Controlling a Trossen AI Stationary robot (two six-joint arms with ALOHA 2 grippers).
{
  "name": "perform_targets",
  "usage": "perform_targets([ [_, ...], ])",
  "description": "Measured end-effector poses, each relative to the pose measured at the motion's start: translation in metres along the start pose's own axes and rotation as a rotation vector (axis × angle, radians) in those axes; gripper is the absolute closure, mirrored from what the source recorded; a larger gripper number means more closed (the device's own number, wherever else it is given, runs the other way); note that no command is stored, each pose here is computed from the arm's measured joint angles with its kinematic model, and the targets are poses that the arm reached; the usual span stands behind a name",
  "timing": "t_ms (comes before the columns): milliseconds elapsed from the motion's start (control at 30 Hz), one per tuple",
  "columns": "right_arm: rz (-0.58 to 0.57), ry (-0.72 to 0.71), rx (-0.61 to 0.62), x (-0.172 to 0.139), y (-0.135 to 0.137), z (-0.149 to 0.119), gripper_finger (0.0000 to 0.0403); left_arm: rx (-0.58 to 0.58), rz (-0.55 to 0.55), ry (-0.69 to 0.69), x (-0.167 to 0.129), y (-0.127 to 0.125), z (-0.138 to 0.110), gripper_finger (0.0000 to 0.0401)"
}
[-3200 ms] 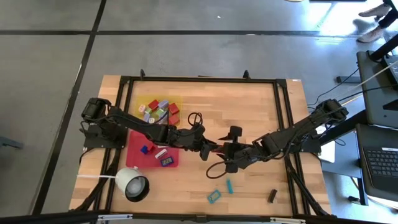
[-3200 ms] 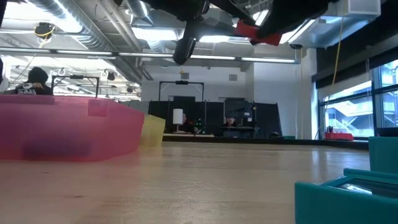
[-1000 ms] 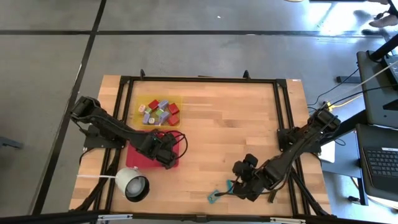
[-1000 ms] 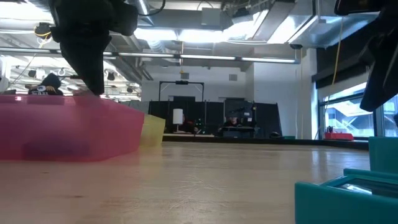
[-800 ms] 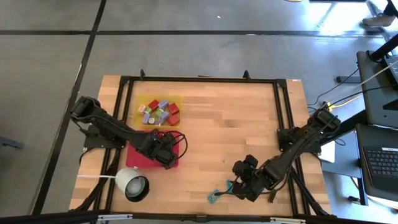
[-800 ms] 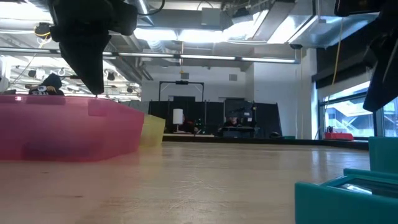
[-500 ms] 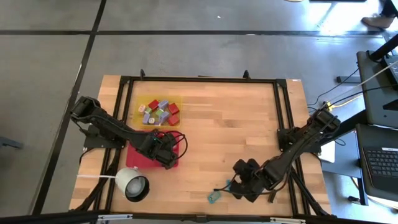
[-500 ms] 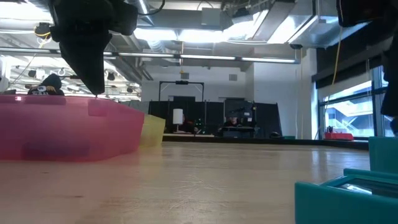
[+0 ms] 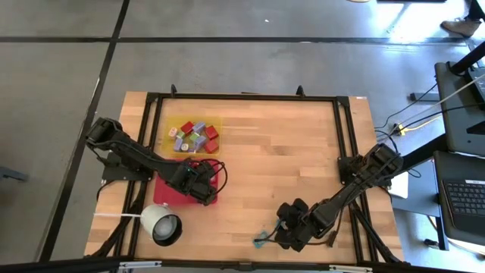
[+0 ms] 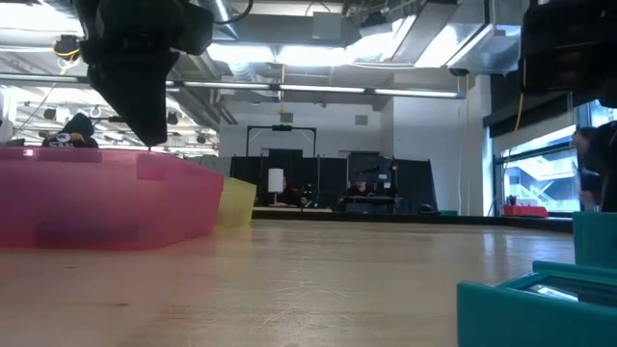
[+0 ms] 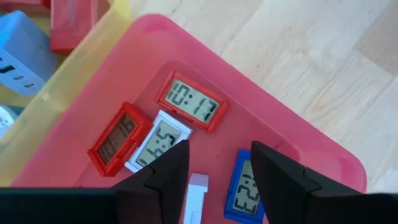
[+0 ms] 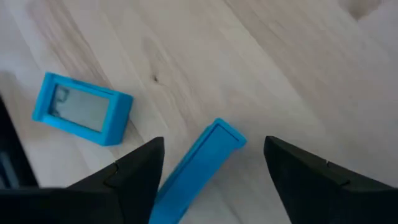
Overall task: Pick & Place Office items
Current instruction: Put the light blue timer into the red bin
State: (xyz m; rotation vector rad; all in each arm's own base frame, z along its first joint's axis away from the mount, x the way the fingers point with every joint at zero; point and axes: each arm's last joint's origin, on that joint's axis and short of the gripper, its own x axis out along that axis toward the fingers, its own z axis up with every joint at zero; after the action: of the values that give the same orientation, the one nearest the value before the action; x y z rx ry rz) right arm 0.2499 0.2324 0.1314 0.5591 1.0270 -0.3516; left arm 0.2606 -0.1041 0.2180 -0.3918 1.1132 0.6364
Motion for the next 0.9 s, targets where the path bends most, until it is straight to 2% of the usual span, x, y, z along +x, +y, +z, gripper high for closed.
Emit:
perform_targets([
  [167, 0.0, 0.0, -0.085, 0.0, 0.0, -0.001, 0.019, -0.015, 0.019, -0.077, -0.001, -0.002, 0.0, 0.0239],
  [433, 0.003, 0.009, -0.134, 0.0, 0.0, -0.001, 0.0348, -0.03, 0.002, -0.364, -0.01, -0.016, 0.0, 0.0248],
  [567, 0.007, 0.017, -0.153, -0.001, 0.0, -0.001, 0.0352, -0.035, -0.016, -0.511, -0.014, -0.024, 0.005, 0.0252],
  [700, 0.012, 0.004, -0.175, -0.004, 0.001, 0.001, 0.0352, -0.033, -0.079, -0.583, -0.018, -0.034, 0.012, 0.0253],
  [900, 0.003, -0.157, -0.247, -0.02, 0.002, 0.014, 0.0332, 0.022, -0.174, -0.644, -0.026, -0.046, 0.016, 0.0255],
])
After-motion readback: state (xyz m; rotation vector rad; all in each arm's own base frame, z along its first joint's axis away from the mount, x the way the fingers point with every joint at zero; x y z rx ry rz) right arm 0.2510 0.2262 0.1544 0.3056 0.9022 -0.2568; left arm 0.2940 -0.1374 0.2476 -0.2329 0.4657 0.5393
